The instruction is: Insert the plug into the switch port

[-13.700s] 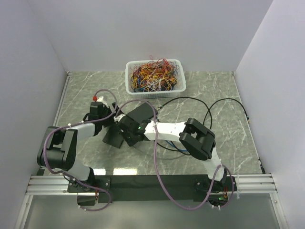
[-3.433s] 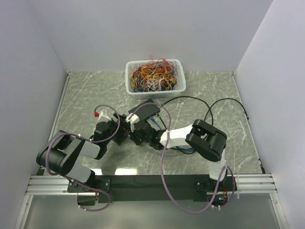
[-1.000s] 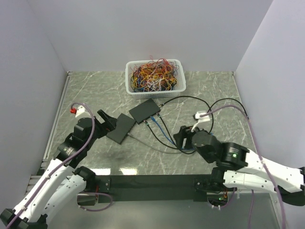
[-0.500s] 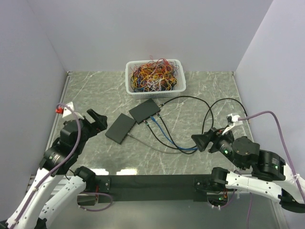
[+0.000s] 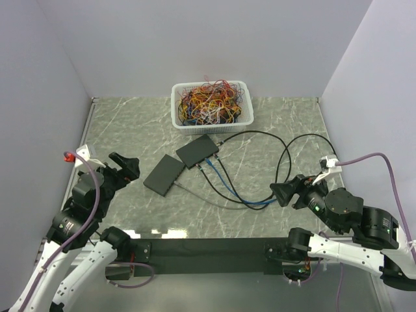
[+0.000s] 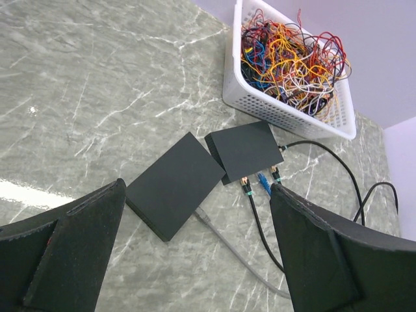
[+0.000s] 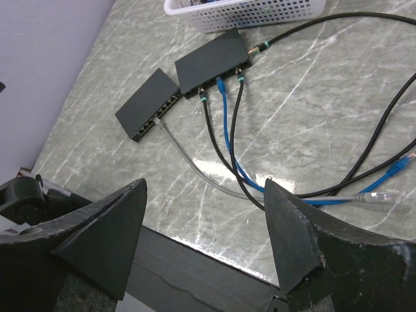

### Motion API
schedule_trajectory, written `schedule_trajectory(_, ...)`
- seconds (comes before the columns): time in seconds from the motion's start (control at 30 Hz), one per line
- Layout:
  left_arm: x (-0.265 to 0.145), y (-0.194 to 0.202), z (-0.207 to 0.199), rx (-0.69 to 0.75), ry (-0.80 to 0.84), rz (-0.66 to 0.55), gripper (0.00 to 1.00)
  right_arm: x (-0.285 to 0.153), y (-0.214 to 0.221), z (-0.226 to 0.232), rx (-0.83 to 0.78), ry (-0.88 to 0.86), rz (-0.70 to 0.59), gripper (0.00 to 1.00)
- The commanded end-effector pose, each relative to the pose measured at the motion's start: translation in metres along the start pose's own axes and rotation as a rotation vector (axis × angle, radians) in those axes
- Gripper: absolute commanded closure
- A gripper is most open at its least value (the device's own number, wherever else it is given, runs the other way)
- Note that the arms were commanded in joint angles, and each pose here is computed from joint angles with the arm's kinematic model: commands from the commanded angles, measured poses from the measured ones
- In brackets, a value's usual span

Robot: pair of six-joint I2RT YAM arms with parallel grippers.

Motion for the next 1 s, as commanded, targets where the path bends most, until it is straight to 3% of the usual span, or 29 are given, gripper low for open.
schedule_trajectory(0.0,-0.0022,-0.0052,0.0026,-0.008,-0.012,-0.032,0.01,0.0058,0.0041,-0.0003,-0.012,0.027,0.010,0.21)
schedule_trajectory(0.97,-0.0034,-0.0045,0.0020,-0.009,0.003,-0.030,0.01,0.0082,0.0078,-0.0010,-0.009,0.031,0.007,0.21)
Point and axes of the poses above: each gripper's point midway between its finger pads, its own x axis out along the fingers, its own z axis along the line the jaws close on, y = z × x, the point moved 4 cm from there along -x, back along the fingers, and after that the axes turned 11 degrees about -x, right-handed, at the moved point
